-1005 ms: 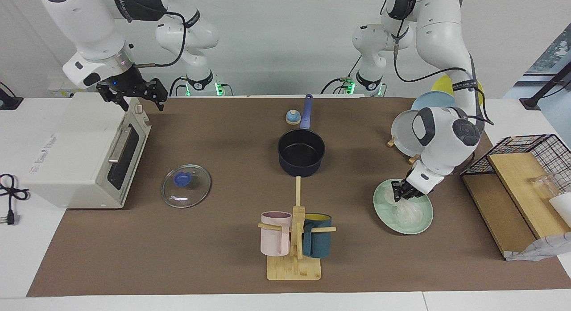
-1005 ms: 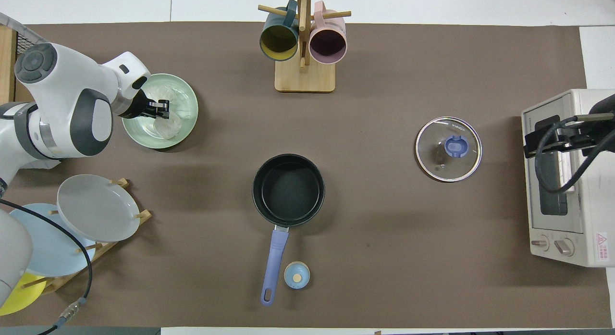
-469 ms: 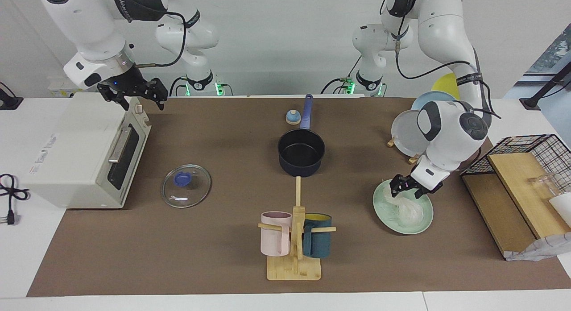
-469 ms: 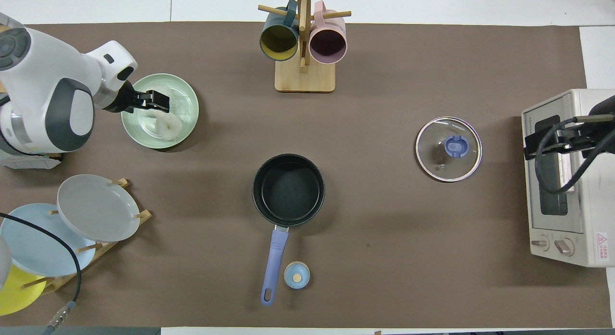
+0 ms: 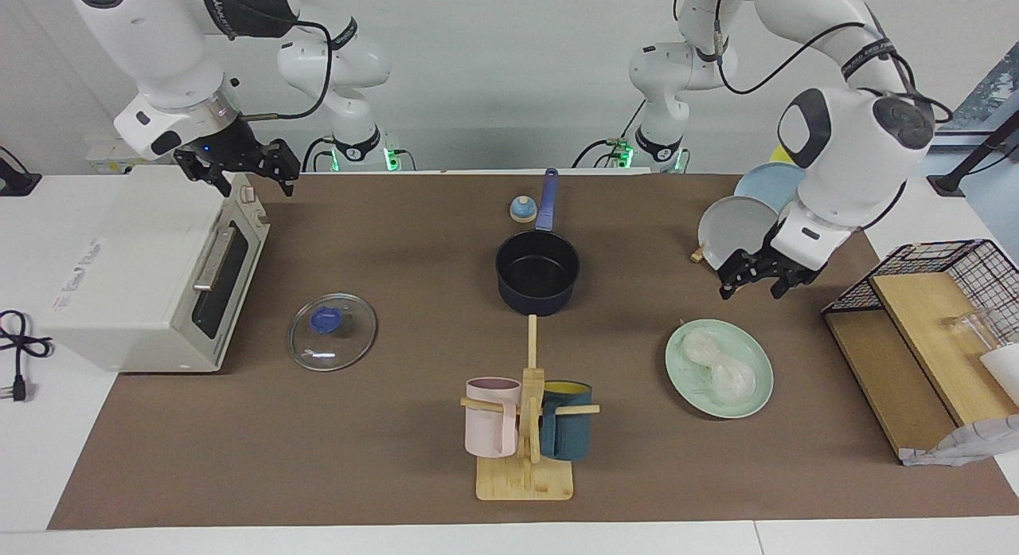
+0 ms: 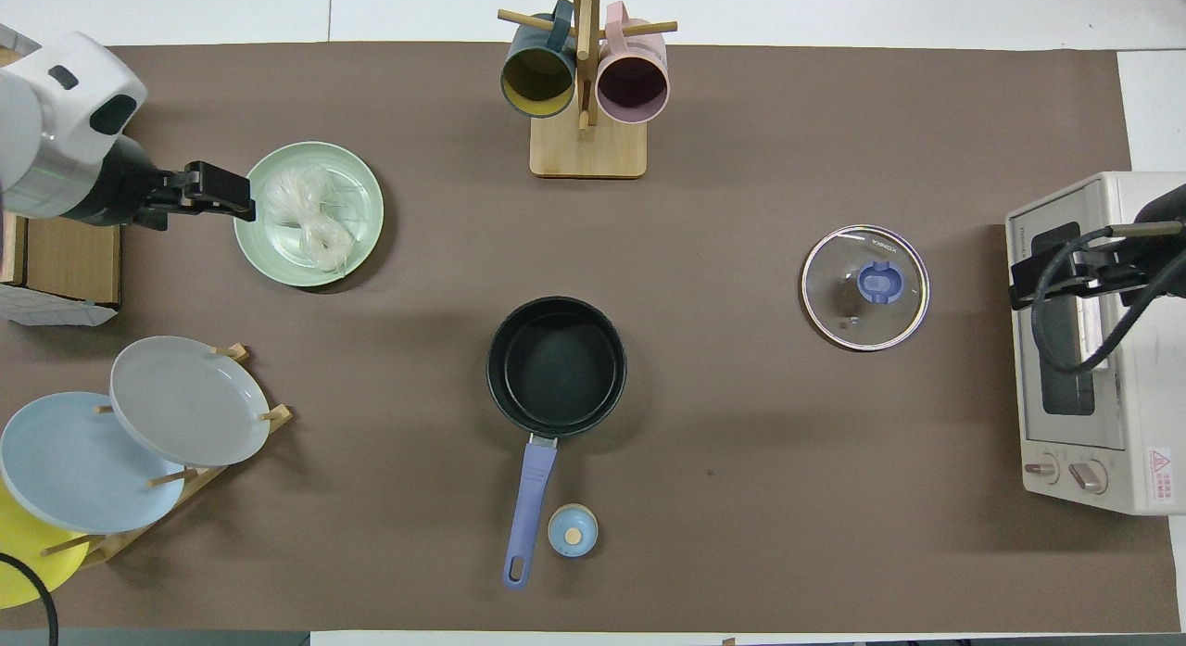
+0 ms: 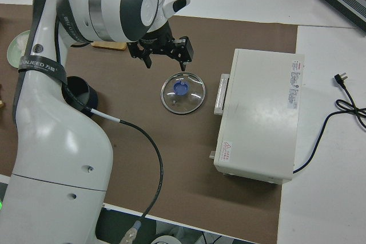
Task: Transfer vermicelli from pot to plate
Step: 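Open the left gripper to drop the vermicelli onto the plate, withdraw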
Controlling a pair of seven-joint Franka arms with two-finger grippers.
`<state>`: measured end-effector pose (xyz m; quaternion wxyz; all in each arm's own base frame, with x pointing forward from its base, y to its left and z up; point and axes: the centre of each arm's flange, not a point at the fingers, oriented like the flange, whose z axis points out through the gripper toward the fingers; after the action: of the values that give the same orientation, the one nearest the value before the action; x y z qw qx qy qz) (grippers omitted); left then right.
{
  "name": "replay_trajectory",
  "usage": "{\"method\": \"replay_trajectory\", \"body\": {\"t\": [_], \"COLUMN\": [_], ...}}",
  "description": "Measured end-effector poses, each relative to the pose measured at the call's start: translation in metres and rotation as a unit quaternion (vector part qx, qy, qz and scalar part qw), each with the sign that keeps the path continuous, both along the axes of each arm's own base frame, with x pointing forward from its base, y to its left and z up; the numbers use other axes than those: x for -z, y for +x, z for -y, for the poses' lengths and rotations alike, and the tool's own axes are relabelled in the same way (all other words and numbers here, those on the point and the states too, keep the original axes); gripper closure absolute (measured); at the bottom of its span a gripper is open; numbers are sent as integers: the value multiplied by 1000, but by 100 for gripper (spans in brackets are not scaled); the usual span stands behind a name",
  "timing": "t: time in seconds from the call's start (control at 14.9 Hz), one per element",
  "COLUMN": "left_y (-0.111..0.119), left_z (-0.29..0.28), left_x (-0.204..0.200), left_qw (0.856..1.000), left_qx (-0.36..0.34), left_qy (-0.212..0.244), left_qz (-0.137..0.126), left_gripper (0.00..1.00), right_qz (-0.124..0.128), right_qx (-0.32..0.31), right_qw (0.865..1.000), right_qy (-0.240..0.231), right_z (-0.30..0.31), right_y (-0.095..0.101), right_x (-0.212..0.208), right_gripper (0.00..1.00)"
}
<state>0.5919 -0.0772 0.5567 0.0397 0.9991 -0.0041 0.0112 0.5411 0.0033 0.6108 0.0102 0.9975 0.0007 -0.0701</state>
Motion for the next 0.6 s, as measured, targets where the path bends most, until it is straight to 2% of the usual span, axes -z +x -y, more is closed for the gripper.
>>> {"method": "replay_trajectory", "body": {"t": [0.27,0.6], "left_y": [-39,-56], "left_z": [3,9], "left_x": [-37,-22], "left_qw": [999,998], "left_qx": [0,5], "left_qy": [21,28], "left_qz": [-30,-57], "left_gripper": [0,0], "right_qz": [0,0], "right_qx": [9,9], "right_qw": [1000,1000], "right_qy": [0,0], "right_z": [10,9], "right_y": [0,0], "right_x": [0,0], "right_gripper": [0,0]}}
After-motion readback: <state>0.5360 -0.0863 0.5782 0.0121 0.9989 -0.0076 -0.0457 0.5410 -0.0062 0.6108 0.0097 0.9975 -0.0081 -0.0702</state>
